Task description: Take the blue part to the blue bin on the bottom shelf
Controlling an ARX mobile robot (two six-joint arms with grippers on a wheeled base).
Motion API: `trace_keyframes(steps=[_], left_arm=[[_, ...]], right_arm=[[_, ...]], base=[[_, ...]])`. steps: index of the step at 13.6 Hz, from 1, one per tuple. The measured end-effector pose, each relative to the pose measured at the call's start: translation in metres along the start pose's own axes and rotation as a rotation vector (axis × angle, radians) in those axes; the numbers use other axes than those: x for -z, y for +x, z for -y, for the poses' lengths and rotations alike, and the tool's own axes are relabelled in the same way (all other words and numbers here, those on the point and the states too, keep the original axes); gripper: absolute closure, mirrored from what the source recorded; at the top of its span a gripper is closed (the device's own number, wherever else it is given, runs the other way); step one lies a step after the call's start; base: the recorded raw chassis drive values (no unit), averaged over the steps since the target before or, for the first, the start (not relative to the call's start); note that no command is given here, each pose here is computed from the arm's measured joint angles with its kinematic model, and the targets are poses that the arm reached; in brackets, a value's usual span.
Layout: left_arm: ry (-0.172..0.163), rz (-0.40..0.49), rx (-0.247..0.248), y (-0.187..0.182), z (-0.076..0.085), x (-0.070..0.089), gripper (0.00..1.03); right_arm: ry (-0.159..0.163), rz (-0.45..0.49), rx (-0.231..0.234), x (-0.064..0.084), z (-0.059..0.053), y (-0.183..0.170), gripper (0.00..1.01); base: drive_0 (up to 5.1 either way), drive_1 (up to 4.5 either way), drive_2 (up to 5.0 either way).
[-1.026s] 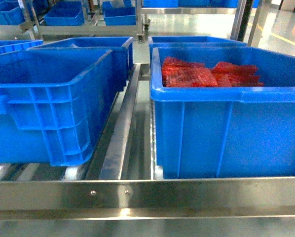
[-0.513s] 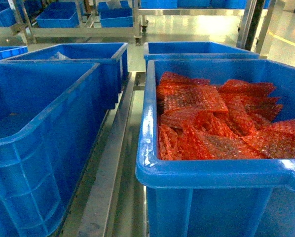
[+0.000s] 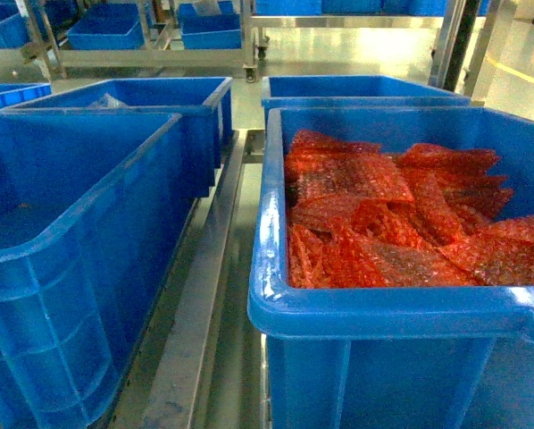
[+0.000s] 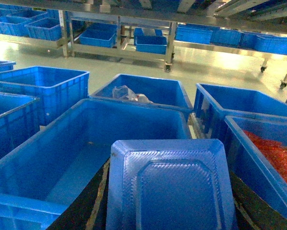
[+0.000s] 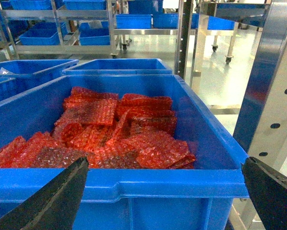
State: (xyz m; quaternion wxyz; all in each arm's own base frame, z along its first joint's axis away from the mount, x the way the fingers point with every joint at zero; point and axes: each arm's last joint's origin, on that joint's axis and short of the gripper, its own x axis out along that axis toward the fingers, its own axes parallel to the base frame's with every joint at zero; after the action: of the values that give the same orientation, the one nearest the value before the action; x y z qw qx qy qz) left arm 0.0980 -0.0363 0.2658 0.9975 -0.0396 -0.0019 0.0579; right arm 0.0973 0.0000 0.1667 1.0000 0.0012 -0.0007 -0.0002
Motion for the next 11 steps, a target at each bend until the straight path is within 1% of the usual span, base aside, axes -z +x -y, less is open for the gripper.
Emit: trace_keyframes(steps=[2, 11], left_arm=[[0.0, 0.0, 0.0, 0.0, 0.0, 0.0, 0.6], [0.0, 0.0, 0.0, 0.0, 0.0, 0.0, 0.6]], right_arm=[[0.0, 0.0, 0.0, 0.0, 0.0, 0.0, 0.03], [0.0, 0.0, 0.0, 0.0, 0.0, 0.0, 0.03]], base=[[0.0, 4.15, -4.2], [0.0, 0.0, 0.0]])
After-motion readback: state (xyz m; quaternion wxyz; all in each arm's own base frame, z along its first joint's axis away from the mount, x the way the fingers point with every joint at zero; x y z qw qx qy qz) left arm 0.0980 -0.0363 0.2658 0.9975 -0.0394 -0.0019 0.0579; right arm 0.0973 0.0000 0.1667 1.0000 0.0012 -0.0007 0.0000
